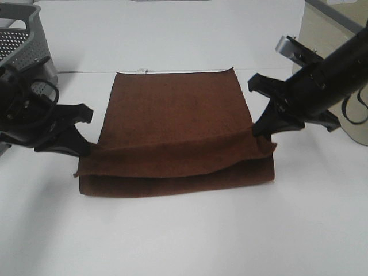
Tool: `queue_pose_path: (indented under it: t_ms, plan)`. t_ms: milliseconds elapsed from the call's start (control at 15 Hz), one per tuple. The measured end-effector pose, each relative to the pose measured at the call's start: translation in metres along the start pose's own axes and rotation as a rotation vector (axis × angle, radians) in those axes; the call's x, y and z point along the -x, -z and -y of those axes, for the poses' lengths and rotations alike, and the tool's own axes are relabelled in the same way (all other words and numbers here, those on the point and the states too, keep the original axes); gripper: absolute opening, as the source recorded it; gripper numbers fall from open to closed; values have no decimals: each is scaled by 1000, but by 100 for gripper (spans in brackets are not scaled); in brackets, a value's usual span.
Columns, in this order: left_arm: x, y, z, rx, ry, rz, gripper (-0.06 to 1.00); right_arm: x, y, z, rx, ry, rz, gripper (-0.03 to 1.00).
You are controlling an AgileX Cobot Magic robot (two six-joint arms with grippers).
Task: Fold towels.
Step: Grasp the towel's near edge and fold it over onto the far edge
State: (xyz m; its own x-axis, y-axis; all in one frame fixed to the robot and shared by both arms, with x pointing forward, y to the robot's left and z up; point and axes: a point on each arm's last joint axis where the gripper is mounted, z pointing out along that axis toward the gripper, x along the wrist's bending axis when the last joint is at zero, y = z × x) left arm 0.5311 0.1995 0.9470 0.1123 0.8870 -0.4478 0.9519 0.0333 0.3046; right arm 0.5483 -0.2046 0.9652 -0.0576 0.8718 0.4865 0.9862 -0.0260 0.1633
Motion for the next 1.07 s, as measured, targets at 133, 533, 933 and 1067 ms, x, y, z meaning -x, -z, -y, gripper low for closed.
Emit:
queue_pose_path:
  t_ms: [133,533,933,1067]
  plan:
    - [2,-7,-33,29,-5,-32,0,-7,-2,-36,26,18,-15,0]
    - [-4,-35,-126,144,-12,-63,0,3,-23,-142,67,50,-23,0]
    - [-14,-72,-192,278,-46,-52,0,28,-34,-220,212,85,-29,0]
    - [-19,-83,-208,347,-53,-57,0,32,-45,-227,229,96,-29,0]
